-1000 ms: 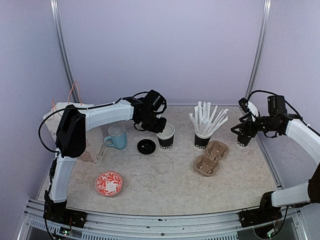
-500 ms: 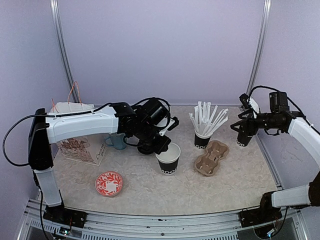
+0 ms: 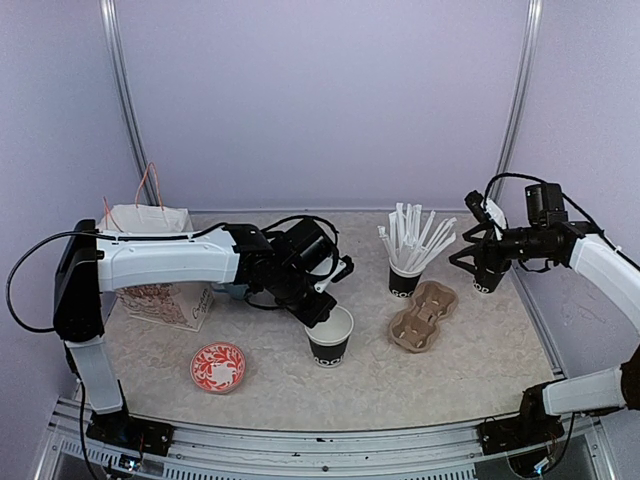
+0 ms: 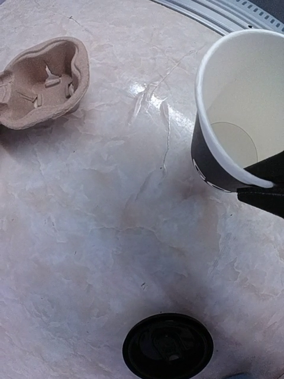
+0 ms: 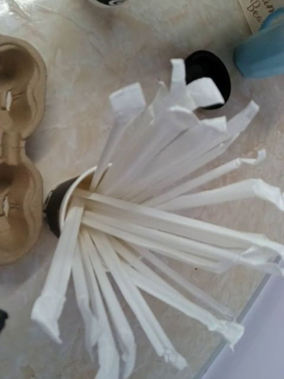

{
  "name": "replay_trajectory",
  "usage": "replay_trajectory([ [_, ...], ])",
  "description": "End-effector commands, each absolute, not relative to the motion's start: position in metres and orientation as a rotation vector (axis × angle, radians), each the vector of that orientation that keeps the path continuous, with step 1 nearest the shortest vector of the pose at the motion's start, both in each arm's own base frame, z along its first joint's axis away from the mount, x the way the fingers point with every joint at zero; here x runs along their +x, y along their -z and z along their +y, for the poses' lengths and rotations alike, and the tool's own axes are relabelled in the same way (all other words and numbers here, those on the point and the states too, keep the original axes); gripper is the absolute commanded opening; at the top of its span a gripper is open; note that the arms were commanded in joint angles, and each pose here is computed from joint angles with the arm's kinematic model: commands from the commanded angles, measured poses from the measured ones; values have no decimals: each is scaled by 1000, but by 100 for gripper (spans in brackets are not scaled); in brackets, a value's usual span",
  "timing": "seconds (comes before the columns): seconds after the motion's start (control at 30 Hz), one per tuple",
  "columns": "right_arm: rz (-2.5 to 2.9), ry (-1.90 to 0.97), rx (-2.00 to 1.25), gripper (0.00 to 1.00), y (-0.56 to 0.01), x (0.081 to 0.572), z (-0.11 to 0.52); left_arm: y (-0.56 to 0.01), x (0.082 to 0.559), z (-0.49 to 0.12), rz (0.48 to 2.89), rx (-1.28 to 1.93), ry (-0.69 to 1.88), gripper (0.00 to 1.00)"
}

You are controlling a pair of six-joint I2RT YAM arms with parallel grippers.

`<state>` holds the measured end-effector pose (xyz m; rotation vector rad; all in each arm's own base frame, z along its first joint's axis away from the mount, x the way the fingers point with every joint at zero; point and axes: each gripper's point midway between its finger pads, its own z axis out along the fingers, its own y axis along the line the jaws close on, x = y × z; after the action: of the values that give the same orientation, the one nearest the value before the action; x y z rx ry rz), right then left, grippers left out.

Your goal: Pack the takeout coffee

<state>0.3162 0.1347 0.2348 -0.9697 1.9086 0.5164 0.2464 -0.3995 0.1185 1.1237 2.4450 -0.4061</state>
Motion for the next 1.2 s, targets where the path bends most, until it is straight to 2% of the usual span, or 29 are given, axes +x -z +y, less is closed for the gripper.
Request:
replay_trajectory([
  [0.0, 1917, -515, -982, 87, -230, 318, 138, -117, 247, -406, 2412, 1138, 420, 0],
  [0.43, 1923, -523, -998, 86, -223, 320, 141, -108, 234, -413, 2410, 1164, 436, 3],
  [0.67, 1929, -521, -1001, 86, -221, 321, 141, -105, 229, -408, 2422, 1233, 403, 28],
  [0.77, 1926, -521, -1004, 86, -223, 321, 142, -118, 232, -406, 2407, 1245, 375, 35],
  [0.97, 1921, -515, -1006, 87, -225, 321, 142, -172, 264, -392, 2327, 1101, 265, 40],
  [1.17, 1908, -502, -1012, 86, -230, 322, 142, -159, 312, -368, 2357, 1043, 155, 40],
])
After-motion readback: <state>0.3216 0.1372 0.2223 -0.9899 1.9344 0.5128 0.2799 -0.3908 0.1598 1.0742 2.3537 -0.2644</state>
